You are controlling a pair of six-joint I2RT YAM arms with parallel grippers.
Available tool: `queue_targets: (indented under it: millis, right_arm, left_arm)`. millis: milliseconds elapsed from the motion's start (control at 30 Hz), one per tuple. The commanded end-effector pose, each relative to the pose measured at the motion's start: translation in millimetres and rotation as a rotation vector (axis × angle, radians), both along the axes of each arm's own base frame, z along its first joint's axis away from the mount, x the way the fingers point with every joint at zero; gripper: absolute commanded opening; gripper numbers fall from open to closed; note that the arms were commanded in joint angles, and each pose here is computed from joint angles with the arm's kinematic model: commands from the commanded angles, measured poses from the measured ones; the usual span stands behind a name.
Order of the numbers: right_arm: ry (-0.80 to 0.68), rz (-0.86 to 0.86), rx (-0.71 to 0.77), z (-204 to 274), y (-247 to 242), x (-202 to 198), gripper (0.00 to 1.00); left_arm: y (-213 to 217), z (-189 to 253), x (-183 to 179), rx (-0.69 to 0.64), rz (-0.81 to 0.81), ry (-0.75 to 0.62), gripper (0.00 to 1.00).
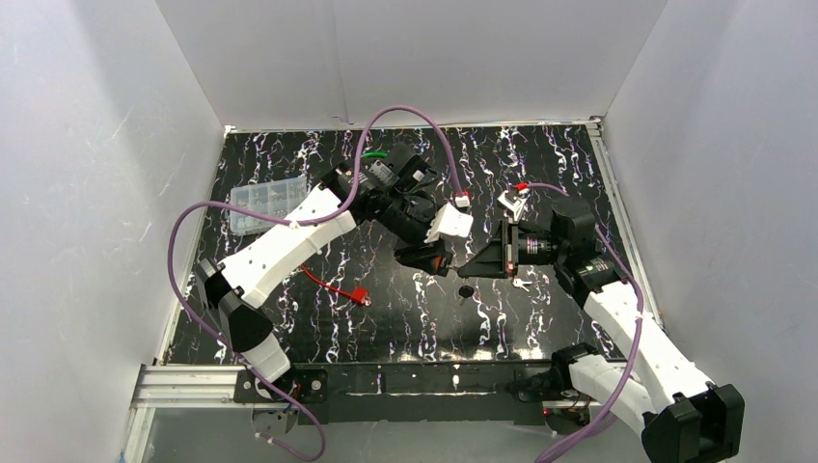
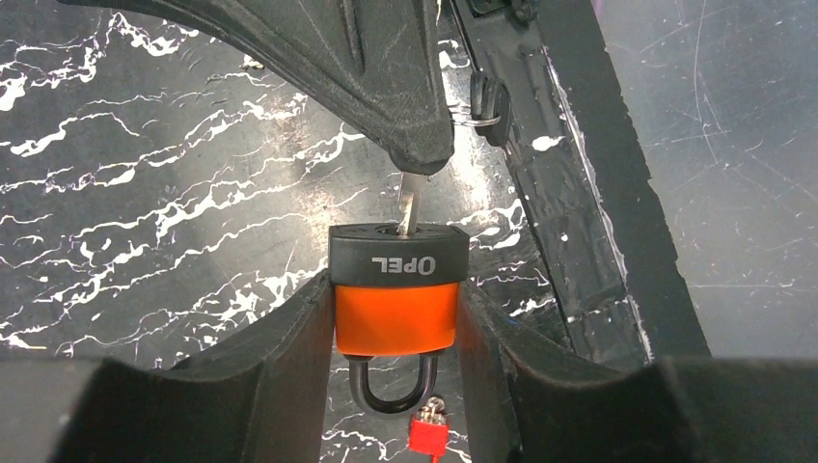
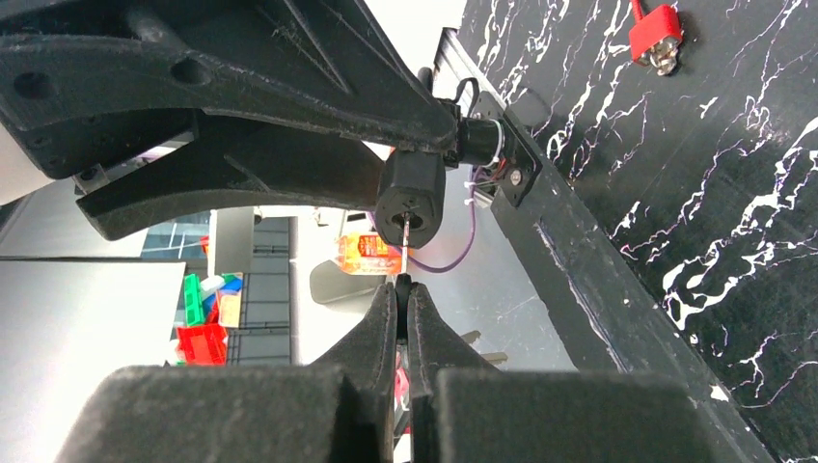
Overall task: Unlock with the key
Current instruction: Unlock the lock.
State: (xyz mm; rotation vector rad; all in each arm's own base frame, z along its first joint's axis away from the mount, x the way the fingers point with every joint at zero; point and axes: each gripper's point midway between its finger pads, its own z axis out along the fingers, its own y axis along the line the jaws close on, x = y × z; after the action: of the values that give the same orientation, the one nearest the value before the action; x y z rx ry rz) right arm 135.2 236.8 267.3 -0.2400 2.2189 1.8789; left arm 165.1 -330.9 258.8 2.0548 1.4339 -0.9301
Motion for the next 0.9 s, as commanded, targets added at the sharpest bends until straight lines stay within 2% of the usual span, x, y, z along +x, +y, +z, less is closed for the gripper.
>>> queue_targets:
  millis: [0, 200, 567, 867]
  right_arm:
    - [-0.035, 0.011, 0.029, 7, 3, 1, 0.01]
    - [-0.045, 0.004, 0.031, 4, 5, 6, 0.01]
    - [-0.059, 0.018, 0.047, 10, 10, 14, 0.01]
    - [-0.078, -0.018, 0.005, 7, 19, 27, 0.01]
  left_arm:
    - [-19, 26, -6, -0.132, -0.066, -0.052, 0.0]
    - [-21, 30, -22, -0.145, -0.099, -0.012, 0.0]
    - [-34, 28, -34, -0.159, -0.177, -0.047, 0.0]
    - [-52, 35, -44, -0.19, -0.205, -0.08, 0.0]
